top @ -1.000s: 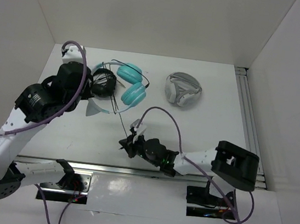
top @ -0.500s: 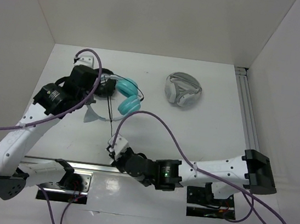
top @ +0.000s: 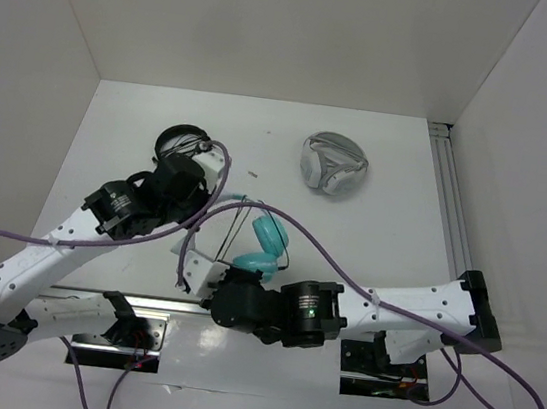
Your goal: Wrap the headphones
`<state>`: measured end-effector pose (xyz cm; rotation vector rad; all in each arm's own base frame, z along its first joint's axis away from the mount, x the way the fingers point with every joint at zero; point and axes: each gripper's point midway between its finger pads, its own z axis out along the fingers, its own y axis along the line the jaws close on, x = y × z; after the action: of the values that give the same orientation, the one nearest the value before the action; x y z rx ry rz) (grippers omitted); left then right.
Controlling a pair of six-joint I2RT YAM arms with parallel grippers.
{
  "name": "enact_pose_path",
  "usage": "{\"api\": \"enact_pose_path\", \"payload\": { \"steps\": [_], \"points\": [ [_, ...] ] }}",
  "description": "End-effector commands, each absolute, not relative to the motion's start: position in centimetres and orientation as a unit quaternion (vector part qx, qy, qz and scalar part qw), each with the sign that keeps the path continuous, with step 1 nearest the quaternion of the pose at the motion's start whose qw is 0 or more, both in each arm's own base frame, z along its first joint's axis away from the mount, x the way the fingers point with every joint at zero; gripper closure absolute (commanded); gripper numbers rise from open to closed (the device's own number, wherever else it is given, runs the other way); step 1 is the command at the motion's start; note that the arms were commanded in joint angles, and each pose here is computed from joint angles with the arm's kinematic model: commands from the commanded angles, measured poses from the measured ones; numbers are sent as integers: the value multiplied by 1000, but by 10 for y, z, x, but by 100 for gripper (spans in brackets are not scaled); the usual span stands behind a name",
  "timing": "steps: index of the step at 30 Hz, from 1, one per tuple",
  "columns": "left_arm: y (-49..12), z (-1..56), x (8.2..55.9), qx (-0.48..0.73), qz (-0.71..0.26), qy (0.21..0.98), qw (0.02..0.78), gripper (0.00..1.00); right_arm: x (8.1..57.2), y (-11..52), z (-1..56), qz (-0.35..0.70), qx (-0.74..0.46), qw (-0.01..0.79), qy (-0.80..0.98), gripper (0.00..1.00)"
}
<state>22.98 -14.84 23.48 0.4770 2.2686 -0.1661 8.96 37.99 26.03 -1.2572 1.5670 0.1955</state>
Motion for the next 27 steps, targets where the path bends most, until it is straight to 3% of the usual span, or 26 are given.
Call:
{"api": "enact_pose_path", "payload": {
  "steps": [1, 9, 13, 21, 27],
  "points": [
    [-185, 248, 218, 253, -129, 867, 411, 100, 88, 363, 263, 20, -572, 505, 646, 98],
    [-214, 207, 186, 326, -132, 876, 329, 100, 106, 344, 266, -62, -556, 528, 639, 97],
    [-214, 193, 185, 326, -122, 885, 309, 100, 109, 333, 270, -53, -541, 544, 639, 88],
    [-218, 180, 180, 322, -125, 897, 276, 100, 129, 324, 249, -5, -526, 541, 656, 88],
    [-223, 176, 173, 338, -135, 895, 258, 100, 164, 308, 235, -25, -493, 555, 669, 85]
  ]
}}
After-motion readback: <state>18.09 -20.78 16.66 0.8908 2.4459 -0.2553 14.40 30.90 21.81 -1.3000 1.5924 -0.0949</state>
